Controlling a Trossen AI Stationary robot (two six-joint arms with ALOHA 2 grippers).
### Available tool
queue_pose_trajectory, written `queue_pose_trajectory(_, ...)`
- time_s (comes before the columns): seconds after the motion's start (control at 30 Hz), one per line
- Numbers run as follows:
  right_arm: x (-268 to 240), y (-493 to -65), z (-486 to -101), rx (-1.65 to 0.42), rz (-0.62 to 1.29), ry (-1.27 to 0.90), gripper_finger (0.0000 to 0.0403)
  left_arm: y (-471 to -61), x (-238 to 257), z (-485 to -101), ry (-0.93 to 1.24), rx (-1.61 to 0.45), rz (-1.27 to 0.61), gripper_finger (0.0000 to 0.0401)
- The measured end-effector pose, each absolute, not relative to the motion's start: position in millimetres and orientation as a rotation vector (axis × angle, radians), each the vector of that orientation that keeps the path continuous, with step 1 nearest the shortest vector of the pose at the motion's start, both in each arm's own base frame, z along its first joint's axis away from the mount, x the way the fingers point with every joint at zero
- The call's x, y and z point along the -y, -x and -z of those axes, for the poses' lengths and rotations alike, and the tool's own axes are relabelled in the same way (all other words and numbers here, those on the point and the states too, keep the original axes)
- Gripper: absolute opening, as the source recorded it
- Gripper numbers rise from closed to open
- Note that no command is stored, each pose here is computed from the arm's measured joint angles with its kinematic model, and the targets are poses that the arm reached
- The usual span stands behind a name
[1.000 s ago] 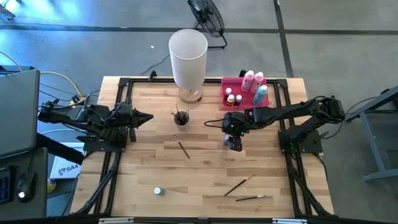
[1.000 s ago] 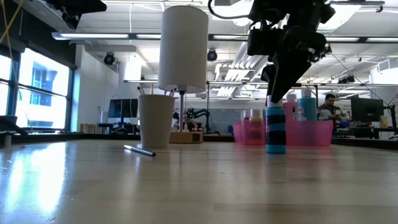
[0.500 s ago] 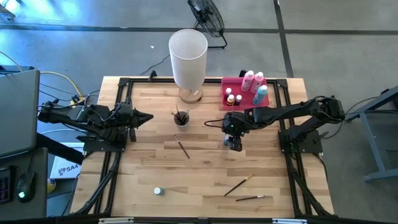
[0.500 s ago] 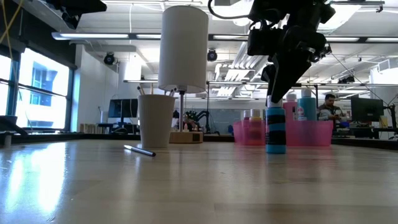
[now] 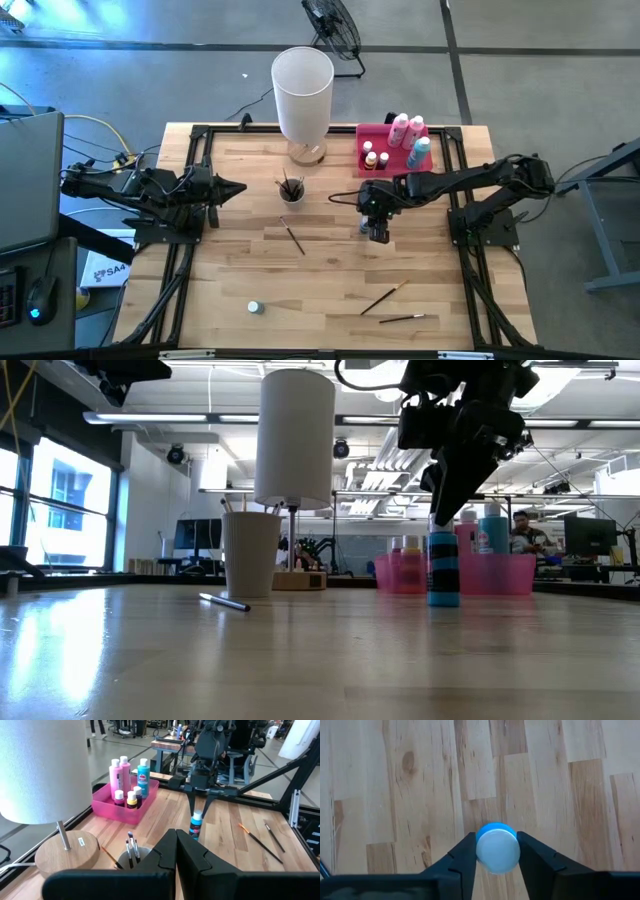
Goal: Pick & Place Paint Supplies
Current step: Put the small blue paint bottle into the pink bin
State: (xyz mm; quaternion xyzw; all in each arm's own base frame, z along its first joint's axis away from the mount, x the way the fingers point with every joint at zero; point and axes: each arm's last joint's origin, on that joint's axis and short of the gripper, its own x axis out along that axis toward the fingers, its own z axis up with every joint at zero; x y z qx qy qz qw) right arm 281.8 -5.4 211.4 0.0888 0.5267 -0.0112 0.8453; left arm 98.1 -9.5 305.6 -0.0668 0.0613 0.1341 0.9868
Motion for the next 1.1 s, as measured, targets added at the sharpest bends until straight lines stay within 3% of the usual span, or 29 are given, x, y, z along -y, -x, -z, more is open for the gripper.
queue_pose_trajectory(0.3,5.4,-281.8,-211.5,-1.111,0.023,-0.188,0.014,-98.2,9.5,-305.6,0.134,-0.123,-0.27,0.0)
queue_pose_trajectory(0.53,4.2,-281.9,-211.6,-1.11,0.013,-0.179,0.0119,-98.2,9.5,-305.6,0.134,-0.124,-0.27,0.0)
queue_pose_trajectory(0.77,3.8,-281.9,-211.6,-1.111,0.0,-0.197,0.0134,-98.2,9.5,-305.5,0.131,-0.124,-0.269,0.0)
queue_pose_trajectory(1.1,5.1,-282.0,-211.5,-1.108,0.043,-0.171,0.012,-98.0,9.5,-304.8,0.127,-0.132,-0.269,0.0)
